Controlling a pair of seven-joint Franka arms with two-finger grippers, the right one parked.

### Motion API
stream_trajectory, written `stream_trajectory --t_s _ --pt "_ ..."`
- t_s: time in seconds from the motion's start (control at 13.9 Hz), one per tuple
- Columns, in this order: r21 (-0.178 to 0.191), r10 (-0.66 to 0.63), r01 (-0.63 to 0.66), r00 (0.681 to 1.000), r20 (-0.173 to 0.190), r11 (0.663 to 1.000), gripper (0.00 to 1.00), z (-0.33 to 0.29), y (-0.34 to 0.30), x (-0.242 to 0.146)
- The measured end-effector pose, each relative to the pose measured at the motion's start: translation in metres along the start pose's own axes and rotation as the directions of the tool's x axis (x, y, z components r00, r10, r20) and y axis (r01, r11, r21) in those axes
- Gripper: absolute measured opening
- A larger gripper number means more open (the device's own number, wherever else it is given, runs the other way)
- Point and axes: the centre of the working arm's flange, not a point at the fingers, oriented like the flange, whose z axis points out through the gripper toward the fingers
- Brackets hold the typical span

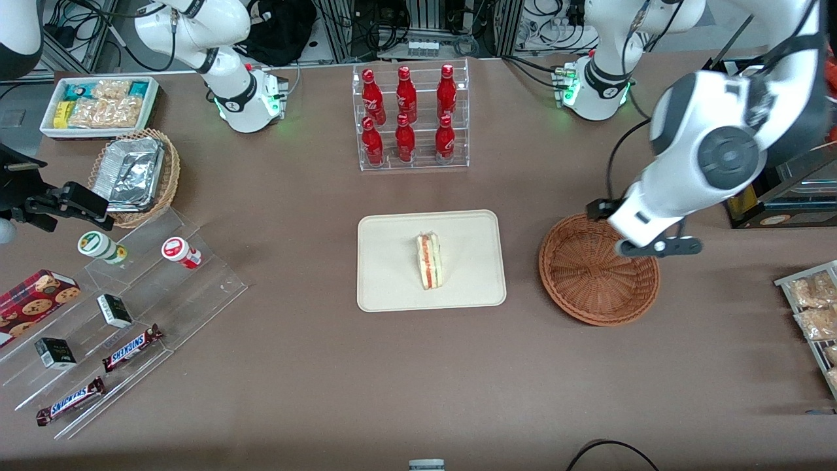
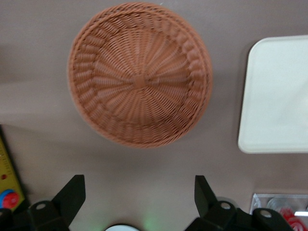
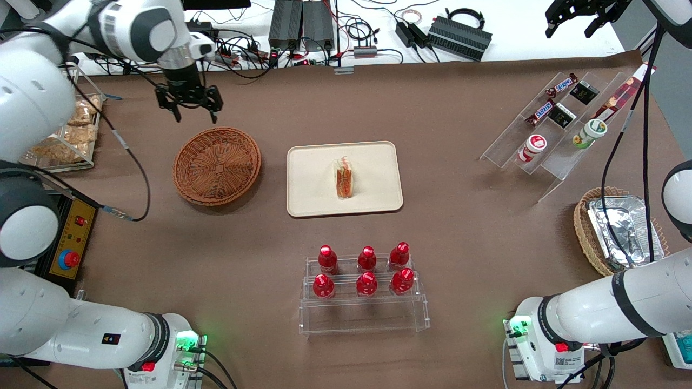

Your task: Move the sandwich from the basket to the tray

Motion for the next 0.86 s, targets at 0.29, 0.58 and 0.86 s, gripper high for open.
stream_trajectory --t_s 0.29,0.58,0.86 --pt "-0.007 0.031 -0.031 1.0 0.007 1.0 1.0 -0.025 -0.033 -0.021" --pt "-0.01 0.063 -0.063 0.998 0.007 0.998 1.0 -0.047 -0.06 -0.037" --pt "-0.015 0.052 -0.052 0.998 -0.044 0.999 1.0 -0.078 -0.076 -0.046"
